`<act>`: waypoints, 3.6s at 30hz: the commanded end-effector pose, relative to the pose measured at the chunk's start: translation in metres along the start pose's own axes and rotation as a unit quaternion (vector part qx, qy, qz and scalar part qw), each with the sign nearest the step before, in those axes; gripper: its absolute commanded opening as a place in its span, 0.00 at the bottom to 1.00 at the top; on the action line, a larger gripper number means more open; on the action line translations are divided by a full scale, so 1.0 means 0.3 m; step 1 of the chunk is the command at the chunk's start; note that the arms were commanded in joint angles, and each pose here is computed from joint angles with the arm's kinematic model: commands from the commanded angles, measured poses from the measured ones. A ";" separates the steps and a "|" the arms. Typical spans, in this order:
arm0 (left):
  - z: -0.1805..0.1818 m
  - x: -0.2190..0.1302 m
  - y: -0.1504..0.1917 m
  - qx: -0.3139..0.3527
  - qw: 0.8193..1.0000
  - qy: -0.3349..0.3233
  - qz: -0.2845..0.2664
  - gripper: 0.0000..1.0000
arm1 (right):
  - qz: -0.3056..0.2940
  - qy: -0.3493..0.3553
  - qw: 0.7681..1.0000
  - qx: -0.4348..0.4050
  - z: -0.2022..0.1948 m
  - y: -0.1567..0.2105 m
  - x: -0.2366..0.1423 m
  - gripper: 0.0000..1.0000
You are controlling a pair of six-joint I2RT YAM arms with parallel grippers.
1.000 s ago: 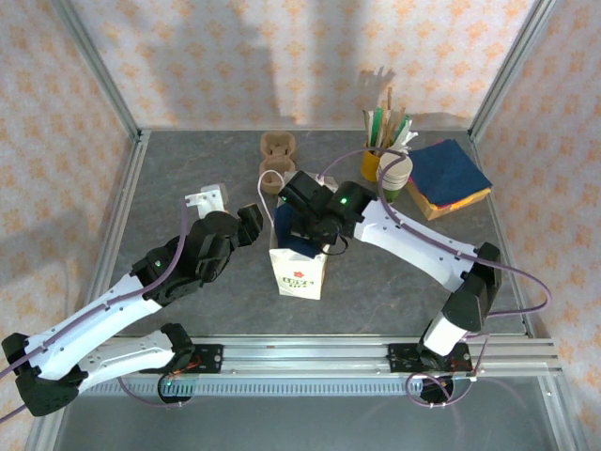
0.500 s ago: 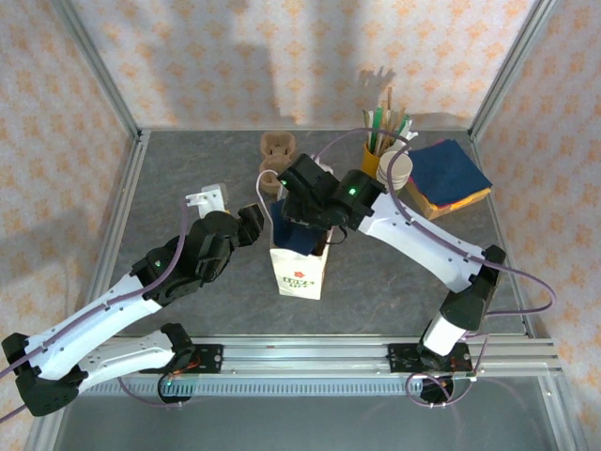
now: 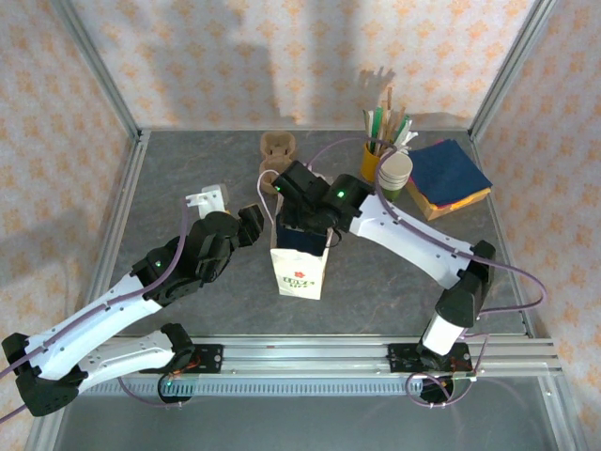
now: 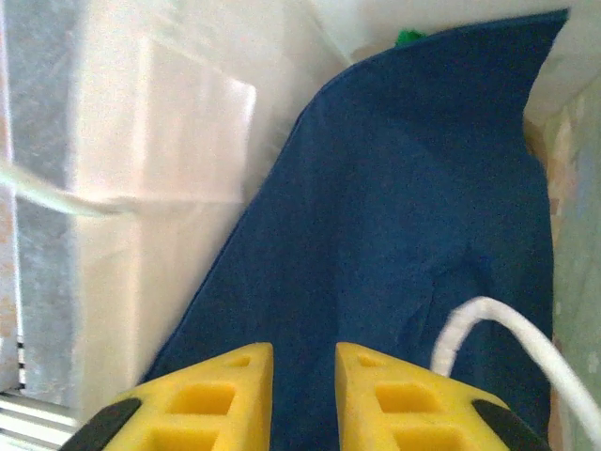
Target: Pack the takeout coffee
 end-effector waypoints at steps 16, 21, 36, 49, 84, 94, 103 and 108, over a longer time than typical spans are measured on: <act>0.009 -0.010 -0.018 -0.009 1.000 -0.003 -0.014 0.71 | -0.107 -0.080 0.991 0.002 0.007 -0.192 -0.261 0.36; 0.014 -0.013 -0.022 -0.010 1.000 -0.007 -0.019 0.71 | -0.204 -0.112 0.972 0.017 -0.096 -0.330 -0.419 0.46; 0.016 -0.004 -0.025 0.002 0.999 -0.021 -0.026 0.72 | -0.361 0.083 0.917 0.148 -0.810 -0.641 -0.436 0.68; 0.012 0.011 -0.019 0.014 0.999 -0.028 -0.028 0.76 | -0.294 0.189 0.907 0.236 -1.205 -0.722 -0.189 0.81; 0.136 -0.014 -0.038 0.069 0.989 -0.094 -0.089 0.94 | -0.144 0.210 0.941 0.224 -1.375 -0.807 0.221 0.81; 0.136 -0.011 -0.032 0.070 0.990 -0.092 -0.086 0.94 | -0.129 0.223 0.939 0.228 -1.401 -0.821 0.267 0.79; 0.133 -0.001 -0.023 0.069 0.990 -0.088 -0.081 0.94 | -0.100 0.222 0.942 0.231 -1.422 -0.810 0.326 0.73; 0.133 0.001 -0.022 0.069 0.990 -0.089 -0.080 0.94 | -0.094 0.214 0.944 0.230 -1.419 -0.807 0.334 0.59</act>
Point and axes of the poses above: each hand's point on the last joint's axis, 136 mm out from that joint toward the fingers, its own x axis out along the fingers, its own z axis along the line the jaws close on, y = z × x, the point moved 8 cm from there along -x, back along the fingers, and after that the axes turned 3 degrees about x, right-handed, at the moved point
